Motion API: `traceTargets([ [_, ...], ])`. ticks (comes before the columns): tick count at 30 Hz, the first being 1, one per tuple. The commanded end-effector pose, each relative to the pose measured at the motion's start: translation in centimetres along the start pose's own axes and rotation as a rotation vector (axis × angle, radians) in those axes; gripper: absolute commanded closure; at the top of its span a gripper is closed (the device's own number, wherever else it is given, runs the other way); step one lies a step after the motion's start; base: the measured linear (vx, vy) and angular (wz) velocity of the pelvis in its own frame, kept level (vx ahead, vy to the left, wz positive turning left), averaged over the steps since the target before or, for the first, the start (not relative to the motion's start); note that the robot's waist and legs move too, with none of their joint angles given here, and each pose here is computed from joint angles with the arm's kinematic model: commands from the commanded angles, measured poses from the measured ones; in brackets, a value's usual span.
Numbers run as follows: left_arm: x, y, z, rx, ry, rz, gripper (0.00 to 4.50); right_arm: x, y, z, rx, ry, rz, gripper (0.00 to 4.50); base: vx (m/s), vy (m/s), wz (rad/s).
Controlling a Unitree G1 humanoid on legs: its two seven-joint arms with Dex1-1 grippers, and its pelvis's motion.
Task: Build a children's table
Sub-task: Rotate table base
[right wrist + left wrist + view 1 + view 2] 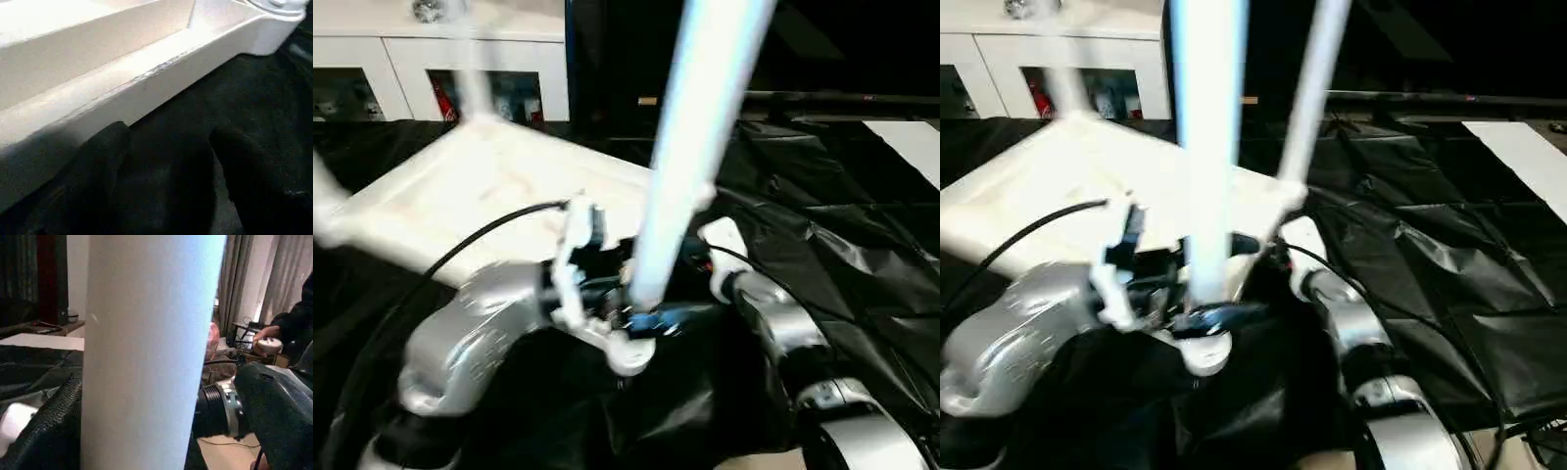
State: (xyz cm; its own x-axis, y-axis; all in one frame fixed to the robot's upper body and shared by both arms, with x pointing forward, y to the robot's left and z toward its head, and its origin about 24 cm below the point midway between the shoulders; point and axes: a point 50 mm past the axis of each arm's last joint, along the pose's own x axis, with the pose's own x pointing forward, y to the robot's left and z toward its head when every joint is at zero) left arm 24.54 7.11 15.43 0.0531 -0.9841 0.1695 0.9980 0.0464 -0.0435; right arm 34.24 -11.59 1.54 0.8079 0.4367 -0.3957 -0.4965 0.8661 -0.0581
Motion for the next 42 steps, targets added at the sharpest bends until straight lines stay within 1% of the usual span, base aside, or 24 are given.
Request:
traceTargets([
  [1, 1.4, -0.1, 0.2, 0.026, -0.004, -0.049, 0.07, 0.8, 1.9, 1.9, -0.031, -0.067, 0.100, 1.25, 0.000, 0.000, 0.00],
  [4, 2.3, 0.4, 0.2, 0.043, -0.009, -0.049, 0.07, 0.9, 2.2, 2.0, -0.034, -0.082, 0.130, 1.25, 0.000, 0.000, 0.00],
  [6, 3.2, 1.2, 0.2, 0.065, -0.023, -0.021, 0.07, 1.0, 2.2, 2.0, -0.037, -0.086, 0.126, 1.25, 0.000, 0.000, 0.00],
  [9, 3.6, 1.6, 0.1, 0.068, -0.023, -0.006, 0.07, 1.0, 2.1, 2.0, -0.029, -0.090, 0.129, 1.25, 0.000, 0.000, 0.00],
  [12, 3.8, 2.4, -0.2, 0.112, 0.003, 0.058, 0.07, 0.8, 1.4, 2.0, -0.031, -0.096, 0.107, 1.25, 0.000, 0.000, 0.00],
  [20, 3.8, 2.5, -0.3, 0.123, 0.010, 0.070, 0.07, 0.7, 1.2, 2.0, -0.034, -0.096, 0.102, 1.25, 0.000, 0.000, 0.00],
  [21, 3.8, 2.7, -0.4, 0.118, 0.020, 0.082, 0.07, 0.7, 1.0, 2.0, -0.038, -0.093, 0.090, 1.25, 0.000, 0.000, 0.00],
  [23, 2.4, 3.0, -1.4, 0.130, 0.098, 0.095, 0.07, 0.0, -0.4, 1.8, -0.021, -0.088, 0.071, 1.25, 0.000, 0.000, 0.00],
  [24, 1.2, 3.2, -2.1, 0.133, 0.151, 0.097, 0.07, -0.5, -1.3, 1.7, -0.016, -0.086, 0.071, 1.25, 0.000, 0.000, 0.00],
  [25, 0.8, 3.3, -2.3, 0.134, 0.172, 0.098, 0.07, -0.8, -1.6, 1.6, -0.014, -0.086, 0.071, 1.25, 0.000, 0.000, 0.00],
  [26, -1.0, 3.2, -3.3, 0.122, 0.251, 0.075, 0.07, -1.7, -2.5, 1.3, -0.035, -0.073, 0.103, 1.25, 0.000, 0.000, 0.00],
  [27, -1.5, 3.2, -3.6, 0.119, 0.279, 0.068, 0.07, -2.0, -2.7, 1.2, -0.044, -0.067, 0.118, 1.25, 0.000, 0.000, 0.00],
  [28, -2.3, 3.2, -4.0, 0.114, 0.317, 0.058, 0.33, -2.5, -3.0, 1.0, -0.057, -0.059, 0.139, 1.25, 0.000, 0.000, 0.00],
  [32, -5.1, 3.9, -5.7, 0.080, 0.486, 0.018, 0.47, -4.9, -3.5, 0.3, -0.149, -0.025, 0.301, 1.25, 0.000, 0.000, 0.00],
  [33, -5.1, 3.9, -5.7, 0.080, 0.486, 0.018, 0.47, -4.9, -3.5, 0.3, -0.149, -0.025, 0.301, 1.25, 0.000, 0.000, 0.00],
  [34, -6.0, 4.3, -6.3, 0.083, 0.554, 0.011, 0.74, -6.0, -3.7, 0.3, -0.172, -0.019, 0.361, 1.25, 0.000, 0.000, 0.00],
  [35, -6.0, 4.3, -6.3, 0.083, 0.554, 0.011, 0.81, -6.0, -3.7, 0.3, -0.172, -0.019, 0.361, 1.25, 0.000, 0.000, 0.00],
  [36, -6.2, 4.4, -6.5, 0.091, 0.585, 0.010, 0.83, -6.4, -3.8, 0.3, -0.178, -0.014, 0.379, 1.25, 0.000, 0.000, 0.00],
  [37, -6.5, 4.5, -6.9, 0.098, 0.623, 0.008, 0.83, -7.1, -3.9, 0.4, -0.193, -0.006, 0.413, 1.25, 0.000, 0.000, 0.00],
  [38, -6.8, 4.7, -7.2, 0.100, 0.650, 0.008, 0.99, -7.7, -4.0, 0.5, -0.203, 0.002, 0.442, 1.25, 0.000, 0.000, 0.00],
  [39, -6.8, 4.7, -7.2, 0.100, 0.650, 0.008, 1.15, -7.7, -4.0, 0.5, -0.203, 0.002, 0.442, 1.25, 0.000, 0.000, 0.00],
  [40, -6.9, 4.8, -7.6, 0.098, 0.673, 0.013, 1.28, -8.3, -4.1, 0.6, -0.213, 0.009, 0.470, 1.25, 0.000, 0.000, 0.00],
  [41, -6.9, 4.8, -7.6, 0.098, 0.673, 0.013, 1.28, -8.3, -4.1, 0.6, -0.213, 0.009, 0.470, 1.25, 0.000, 0.000, 0.00],
  [42, -7.1, 4.8, -8.0, 0.086, 0.696, 0.003, 1.33, -9.2, -4.3, 0.7, -0.230, 0.025, 0.507, 1.25, 0.000, 0.000, 0.00],
])
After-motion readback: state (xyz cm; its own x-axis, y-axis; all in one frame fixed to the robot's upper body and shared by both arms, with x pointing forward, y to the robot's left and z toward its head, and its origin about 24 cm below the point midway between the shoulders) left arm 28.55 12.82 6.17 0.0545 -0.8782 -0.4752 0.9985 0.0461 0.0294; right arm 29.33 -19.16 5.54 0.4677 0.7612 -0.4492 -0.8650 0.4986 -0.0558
